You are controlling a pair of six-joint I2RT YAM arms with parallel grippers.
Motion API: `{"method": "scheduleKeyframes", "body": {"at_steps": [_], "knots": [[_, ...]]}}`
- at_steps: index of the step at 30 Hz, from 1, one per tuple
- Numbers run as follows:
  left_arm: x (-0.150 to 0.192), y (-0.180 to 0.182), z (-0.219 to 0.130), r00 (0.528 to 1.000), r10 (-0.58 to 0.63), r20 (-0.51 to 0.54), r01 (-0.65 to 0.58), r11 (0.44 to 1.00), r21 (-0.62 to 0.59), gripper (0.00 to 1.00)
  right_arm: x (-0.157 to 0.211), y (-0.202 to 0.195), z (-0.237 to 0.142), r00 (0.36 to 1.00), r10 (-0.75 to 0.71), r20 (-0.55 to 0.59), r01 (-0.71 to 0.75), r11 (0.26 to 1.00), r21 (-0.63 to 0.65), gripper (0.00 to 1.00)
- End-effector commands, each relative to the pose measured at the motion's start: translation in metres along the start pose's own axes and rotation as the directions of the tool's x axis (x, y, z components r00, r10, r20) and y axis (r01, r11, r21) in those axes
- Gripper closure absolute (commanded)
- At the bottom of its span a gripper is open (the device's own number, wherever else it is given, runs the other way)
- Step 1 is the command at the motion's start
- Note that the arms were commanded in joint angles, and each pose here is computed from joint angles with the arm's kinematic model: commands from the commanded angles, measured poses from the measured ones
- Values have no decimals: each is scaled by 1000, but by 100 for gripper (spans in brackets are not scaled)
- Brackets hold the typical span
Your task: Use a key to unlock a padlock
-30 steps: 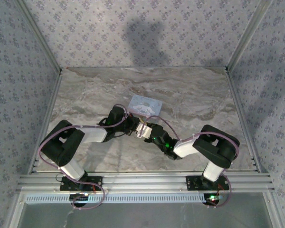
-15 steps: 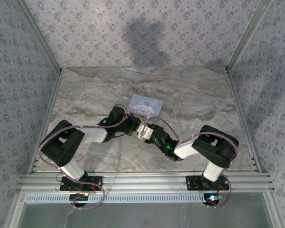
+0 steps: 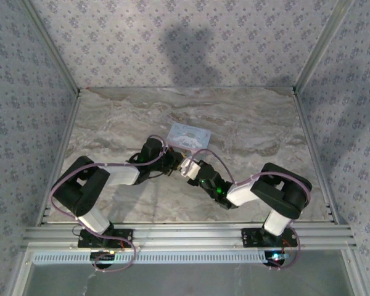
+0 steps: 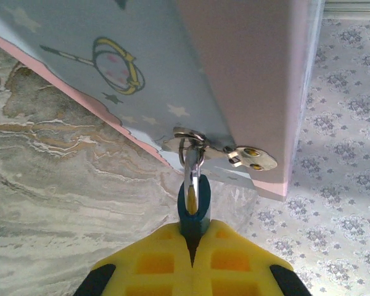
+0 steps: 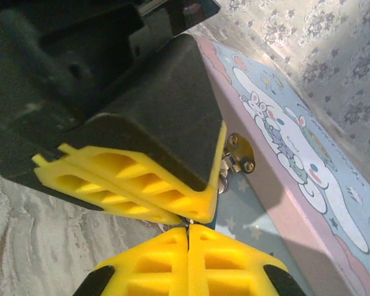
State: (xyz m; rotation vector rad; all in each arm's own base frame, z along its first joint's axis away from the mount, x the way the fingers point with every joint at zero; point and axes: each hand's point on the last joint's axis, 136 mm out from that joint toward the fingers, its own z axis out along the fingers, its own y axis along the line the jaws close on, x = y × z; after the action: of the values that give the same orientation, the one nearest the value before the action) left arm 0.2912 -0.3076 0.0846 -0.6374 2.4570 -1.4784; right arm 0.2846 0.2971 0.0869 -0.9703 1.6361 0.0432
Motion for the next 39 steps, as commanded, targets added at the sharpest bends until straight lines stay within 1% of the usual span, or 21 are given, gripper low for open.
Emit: {"method": "scheduleKeyframes", "body": {"at_steps": [1,5,7,11,16,17,19,21,23,27,30,32,39], "knots": [[7,-25,-3,999,36,-21,-34,997,65,100,4,-17,-3,980,199,-17,-199,980,18,100],[8,-25,-2,999,37,-17,-36,997,62,100,10,-24,-5,927,372,-36,-373,928,-19,100],[8,-24,-1,999,37,-17,-36,998,59,100,11,-25,-5,903,429,-41,-430,902,-46,100],[9,-25,1,999,40,-21,-39,997,60,100,16,-22,-3,905,421,-67,-424,904,-53,100],[8,-25,2,999,48,-18,-47,997,54,100,18,-21,-2,892,446,-72,-450,891,-59,100],[8,-24,1,999,50,-17,-50,998,48,98,17,-21,-2,890,450,-73,-454,889,-61,100],[8,-23,1,998,58,-13,-57,998,39,89,17,-20,-2,881,465,-87,-471,880,-65,100],[8,-22,-2,998,67,-12,-67,997,28,73,16,-21,-3,863,494,-104,-502,862,-74,100],[6,-23,-6,997,82,-2,-82,997,16,62,16,-21,-5,843,525,-120,-535,840,-87,100],[0,-23,-21,994,107,24,-106,994,-16,49,20,-22,-9,786,595,-166,-614,783,-102,100],[-6,-22,-35,990,130,49,-128,991,-43,42,21,-21,-11,729,656,-194,-681,724,-111,100],[-12,-18,-45,987,141,73,-135,988,-72,40,19,-20,-13,686,698,-206,-726,677,-124,100],[-41,-12,-76,970,201,140,-181,972,-148,30,28,-10,-13,484,831,-275,-873,478,-94,100]]}}
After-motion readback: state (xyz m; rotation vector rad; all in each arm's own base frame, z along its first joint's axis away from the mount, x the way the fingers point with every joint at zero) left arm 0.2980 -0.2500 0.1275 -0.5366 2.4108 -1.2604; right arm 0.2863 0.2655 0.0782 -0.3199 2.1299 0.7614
